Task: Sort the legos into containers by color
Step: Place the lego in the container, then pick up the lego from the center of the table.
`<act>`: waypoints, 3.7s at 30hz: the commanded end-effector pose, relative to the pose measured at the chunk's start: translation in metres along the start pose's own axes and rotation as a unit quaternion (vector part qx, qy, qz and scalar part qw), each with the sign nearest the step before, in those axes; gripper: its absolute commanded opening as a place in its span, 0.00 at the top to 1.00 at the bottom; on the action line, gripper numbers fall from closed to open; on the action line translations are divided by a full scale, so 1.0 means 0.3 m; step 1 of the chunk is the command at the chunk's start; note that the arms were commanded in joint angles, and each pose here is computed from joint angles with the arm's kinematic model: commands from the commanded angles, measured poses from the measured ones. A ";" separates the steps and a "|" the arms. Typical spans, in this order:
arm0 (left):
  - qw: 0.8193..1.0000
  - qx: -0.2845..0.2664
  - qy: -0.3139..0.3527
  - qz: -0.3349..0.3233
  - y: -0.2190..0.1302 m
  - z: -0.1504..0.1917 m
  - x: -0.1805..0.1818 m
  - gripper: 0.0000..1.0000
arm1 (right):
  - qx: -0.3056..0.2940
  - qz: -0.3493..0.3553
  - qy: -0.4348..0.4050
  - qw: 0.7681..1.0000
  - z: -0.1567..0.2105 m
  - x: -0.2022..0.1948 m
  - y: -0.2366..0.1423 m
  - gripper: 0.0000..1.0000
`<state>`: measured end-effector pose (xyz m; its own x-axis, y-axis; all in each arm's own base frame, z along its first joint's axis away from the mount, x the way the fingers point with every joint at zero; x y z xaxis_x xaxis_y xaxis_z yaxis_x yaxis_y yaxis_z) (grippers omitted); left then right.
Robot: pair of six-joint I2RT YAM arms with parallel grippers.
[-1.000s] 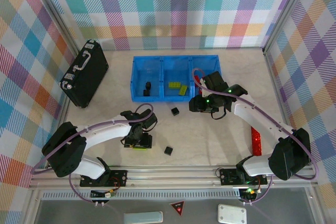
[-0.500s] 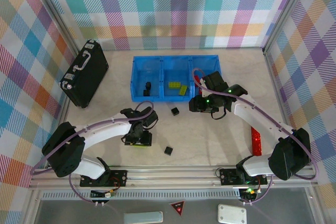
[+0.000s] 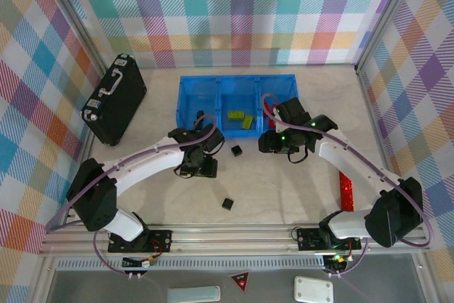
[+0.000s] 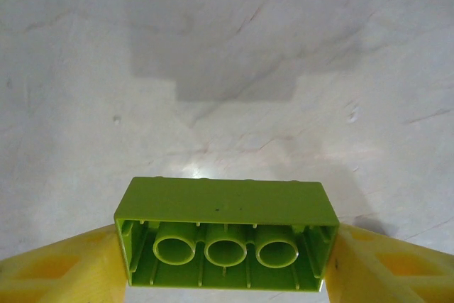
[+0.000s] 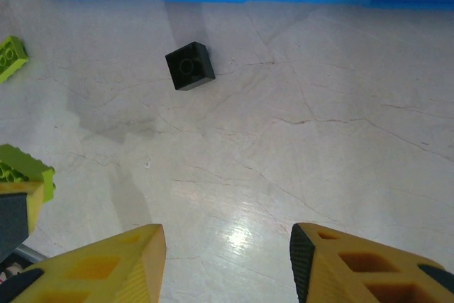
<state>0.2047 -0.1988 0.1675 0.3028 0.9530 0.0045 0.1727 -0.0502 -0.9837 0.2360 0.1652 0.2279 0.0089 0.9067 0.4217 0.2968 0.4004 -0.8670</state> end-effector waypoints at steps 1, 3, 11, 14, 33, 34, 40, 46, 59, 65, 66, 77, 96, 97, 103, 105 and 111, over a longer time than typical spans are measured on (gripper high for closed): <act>1.000 -0.006 0.029 -0.006 -0.019 -0.051 -0.022 0.33 | -0.016 0.011 -0.010 1.000 0.011 -0.005 -0.062 0.48; 0.999 -0.014 0.033 -0.002 -0.018 -0.094 -0.037 0.33 | -0.022 0.015 -0.010 1.000 0.016 -0.011 -0.081 0.48; 0.997 -0.061 0.049 0.021 -0.033 -0.299 -0.117 0.33 | -0.035 0.028 0.005 0.999 0.053 -0.044 -0.131 0.48; 0.995 -0.076 0.052 0.033 -0.028 -0.365 -0.140 0.33 | -0.041 0.034 0.009 0.999 0.067 -0.057 -0.152 0.48; 0.990 -0.117 0.007 0.082 0.096 -0.677 -0.138 0.34 | -0.059 0.041 0.012 0.997 0.094 -0.074 -0.234 0.48; 0.990 -0.116 0.007 0.079 0.104 -0.687 -0.134 0.34 | -0.059 0.040 0.012 0.997 0.094 -0.074 -0.234 0.48; 0.993 -0.103 -0.002 0.048 0.156 -0.727 -0.100 0.34 | -0.056 0.043 0.012 0.997 0.092 -0.073 -0.229 0.48; 0.994 -0.103 -0.012 0.038 0.197 -0.747 -0.080 0.34 | -0.053 0.040 0.011 0.998 0.092 -0.071 -0.223 0.48; 0.995 -0.095 -0.018 0.004 0.257 -0.748 -0.057 0.29 | -0.050 0.039 0.012 0.998 0.099 -0.076 -0.212 0.47; 0.994 -0.103 -0.020 0.011 0.224 -0.752 -0.059 0.26 | -0.050 0.036 0.012 0.998 0.095 -0.073 -0.210 0.47; 0.994 -0.105 -0.021 0.012 0.216 -0.752 -0.059 0.26 | -0.049 0.036 0.012 0.998 0.095 -0.072 -0.209 0.47; 0.991 -0.128 -0.021 0.036 0.084 -0.731 -0.060 0.26 | -0.046 0.026 0.008 0.999 0.080 -0.055 -0.191 0.47; 0.988 -0.134 -0.045 0.067 -0.010 -0.562 -0.055 0.29 | -0.031 0.012 0.003 0.999 0.052 -0.030 -0.130 0.47; 0.988 -0.132 -0.048 0.067 -0.005 -0.550 -0.060 0.29 | -0.031 0.011 0.003 0.999 0.052 -0.030 -0.128 0.47; 0.988 -0.126 -0.054 0.070 0.026 -0.503 -0.098 0.30 | -0.028 0.013 0.003 1.000 0.060 -0.036 -0.128 0.47; 0.988 -0.123 -0.054 0.071 0.040 -0.491 -0.115 0.30 | -0.027 0.013 0.004 1.000 0.065 -0.039 -0.129 0.47; 0.990 -0.109 -0.050 0.076 0.100 -0.459 -0.177 0.30 | -0.027 0.015 0.004 1.000 0.077 -0.049 -0.131 0.47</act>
<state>0.3271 -0.2849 0.1618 0.2594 0.9550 -0.1439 0.3234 -0.2264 -0.9188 0.2087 0.1403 0.2498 0.0344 0.9211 0.3878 0.3522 0.3520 -0.8672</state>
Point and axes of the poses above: each hand's point on the last joint's axis, 136 mm out from that joint toward the fingers, its own y axis out along the fingers, its own x axis along the line the jaws close on, z = x × y, the point moved 7 cm from there along -y, back along the fingers, and after that the axes turned 12 degrees about y, right-handed, at the moved point
